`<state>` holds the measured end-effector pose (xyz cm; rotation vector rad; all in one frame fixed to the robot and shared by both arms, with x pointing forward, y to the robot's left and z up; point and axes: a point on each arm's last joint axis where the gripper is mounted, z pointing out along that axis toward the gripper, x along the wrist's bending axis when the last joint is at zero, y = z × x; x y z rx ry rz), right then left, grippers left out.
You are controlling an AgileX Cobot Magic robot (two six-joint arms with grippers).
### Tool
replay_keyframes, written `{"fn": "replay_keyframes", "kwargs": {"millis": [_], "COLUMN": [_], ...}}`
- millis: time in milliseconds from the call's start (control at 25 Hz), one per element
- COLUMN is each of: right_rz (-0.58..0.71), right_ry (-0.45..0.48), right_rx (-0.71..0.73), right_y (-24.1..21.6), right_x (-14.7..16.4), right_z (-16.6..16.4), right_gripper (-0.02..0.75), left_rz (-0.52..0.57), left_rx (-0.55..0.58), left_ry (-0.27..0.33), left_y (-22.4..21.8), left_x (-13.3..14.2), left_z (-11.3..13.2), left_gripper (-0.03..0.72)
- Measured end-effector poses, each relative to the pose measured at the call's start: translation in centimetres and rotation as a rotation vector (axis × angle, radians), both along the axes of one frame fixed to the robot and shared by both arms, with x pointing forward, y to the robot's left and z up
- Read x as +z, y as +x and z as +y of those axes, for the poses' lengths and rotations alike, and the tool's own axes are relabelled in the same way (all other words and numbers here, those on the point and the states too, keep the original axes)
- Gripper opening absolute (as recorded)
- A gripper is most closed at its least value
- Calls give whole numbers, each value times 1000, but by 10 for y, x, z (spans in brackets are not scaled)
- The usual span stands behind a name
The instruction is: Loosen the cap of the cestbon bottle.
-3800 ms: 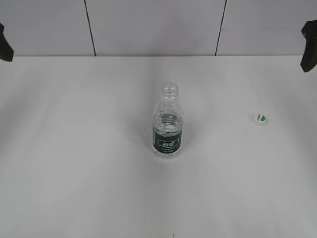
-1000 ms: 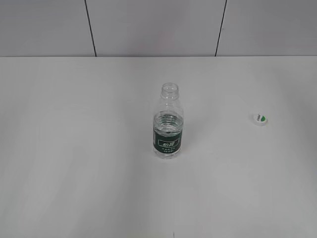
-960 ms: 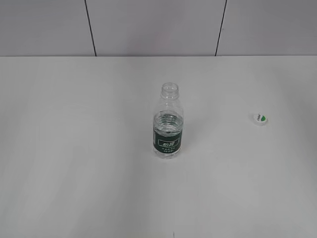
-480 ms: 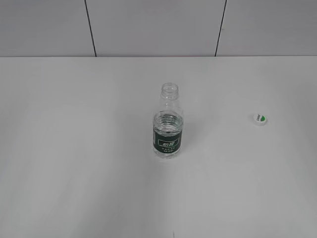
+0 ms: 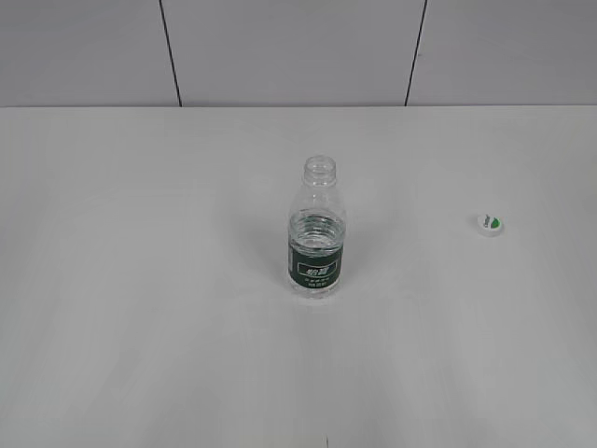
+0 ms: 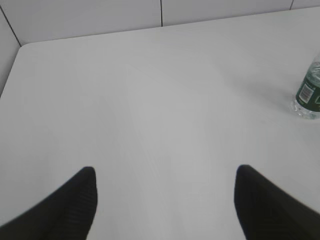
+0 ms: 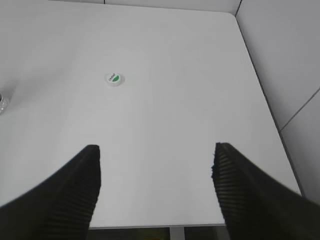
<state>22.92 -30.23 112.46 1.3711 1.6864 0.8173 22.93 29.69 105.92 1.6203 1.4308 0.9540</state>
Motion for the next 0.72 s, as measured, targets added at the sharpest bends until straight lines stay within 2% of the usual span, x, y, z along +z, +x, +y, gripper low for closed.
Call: {"fn": "replay_keyframes", "kwargs": {"millis": [360,560,720], "right_rz": [-166,-158,-77], "right_ry": [1,-17,-23], "right_rx": [-32,-49,-50], "right_y": [-38,-35,-21], "right_x": [-16,-20,-40], "right_z": [-4,-6,-6], "right_gripper": [534,534,534], "left_rz": [0,0,0], "left_rx": [0,0,0], "left_ry": [0,0,0], "left_y": [0,0,0], "left_x": [0,0,0], "left_z": [0,0,0], "left_gripper": [519,519,519]}}
